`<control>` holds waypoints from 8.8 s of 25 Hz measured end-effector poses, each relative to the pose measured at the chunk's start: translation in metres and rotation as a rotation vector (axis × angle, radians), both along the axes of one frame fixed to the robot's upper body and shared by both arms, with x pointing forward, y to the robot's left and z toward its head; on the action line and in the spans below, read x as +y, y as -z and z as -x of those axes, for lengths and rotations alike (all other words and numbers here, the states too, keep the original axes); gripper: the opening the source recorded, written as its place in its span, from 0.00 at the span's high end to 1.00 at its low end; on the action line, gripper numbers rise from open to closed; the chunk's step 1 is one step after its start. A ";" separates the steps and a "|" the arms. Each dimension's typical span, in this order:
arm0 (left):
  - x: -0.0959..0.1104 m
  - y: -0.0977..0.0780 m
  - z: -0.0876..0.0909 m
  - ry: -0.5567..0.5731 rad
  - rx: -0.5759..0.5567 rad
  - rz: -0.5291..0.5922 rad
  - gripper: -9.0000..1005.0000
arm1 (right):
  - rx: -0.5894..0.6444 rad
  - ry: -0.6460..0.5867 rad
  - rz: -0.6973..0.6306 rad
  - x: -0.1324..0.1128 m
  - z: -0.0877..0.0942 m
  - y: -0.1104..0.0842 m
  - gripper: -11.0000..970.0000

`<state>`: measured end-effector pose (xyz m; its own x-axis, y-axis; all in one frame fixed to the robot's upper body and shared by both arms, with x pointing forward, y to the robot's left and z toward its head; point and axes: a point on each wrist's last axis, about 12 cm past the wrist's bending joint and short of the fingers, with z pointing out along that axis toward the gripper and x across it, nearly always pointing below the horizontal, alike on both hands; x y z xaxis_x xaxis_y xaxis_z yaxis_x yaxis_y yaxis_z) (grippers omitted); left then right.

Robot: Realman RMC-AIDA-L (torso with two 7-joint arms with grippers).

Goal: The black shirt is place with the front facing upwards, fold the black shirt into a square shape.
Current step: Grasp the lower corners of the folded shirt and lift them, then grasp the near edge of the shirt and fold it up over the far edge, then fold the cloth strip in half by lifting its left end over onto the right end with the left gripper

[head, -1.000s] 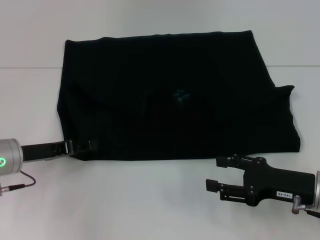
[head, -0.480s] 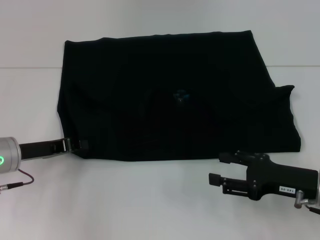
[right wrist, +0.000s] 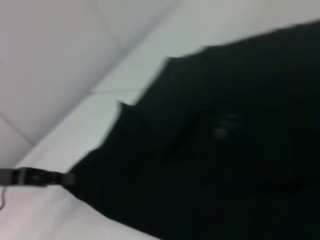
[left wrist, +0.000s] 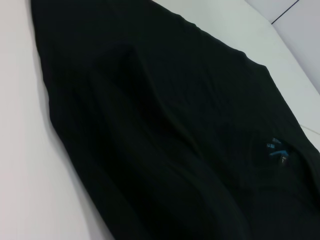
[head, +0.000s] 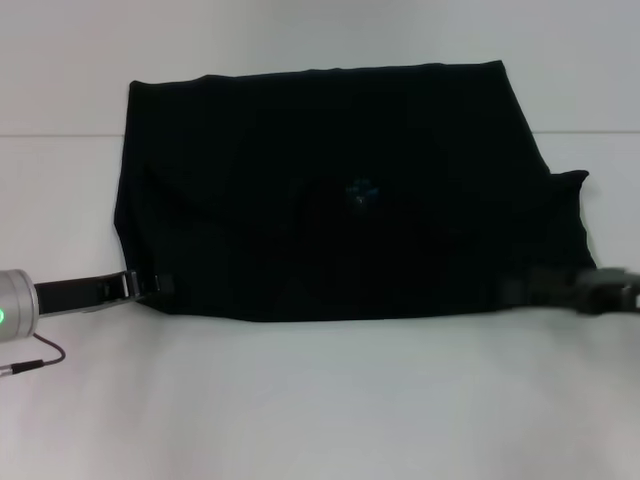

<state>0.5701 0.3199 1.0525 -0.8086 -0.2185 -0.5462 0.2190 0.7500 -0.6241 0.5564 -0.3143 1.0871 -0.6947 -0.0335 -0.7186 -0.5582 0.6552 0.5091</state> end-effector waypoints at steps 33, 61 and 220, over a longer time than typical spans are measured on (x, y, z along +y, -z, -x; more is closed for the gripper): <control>-0.003 -0.002 -0.001 0.018 -0.008 0.004 0.96 | 0.404 0.278 0.360 0.002 -0.072 -0.027 0.18; -0.004 -0.006 -0.003 0.033 -0.005 0.019 0.96 | 0.374 0.245 0.377 0.012 -0.075 -0.027 0.77; 0.078 0.028 0.111 -0.577 0.278 0.511 0.14 | -0.615 -0.213 0.042 0.095 0.045 0.074 0.03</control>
<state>0.4588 0.3977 1.0247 -0.5842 -0.8092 -0.0626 -0.3273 0.3055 -0.8942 0.5109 -0.2190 1.0132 -0.1317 -0.1616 -0.9780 -0.8597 0.5099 0.0315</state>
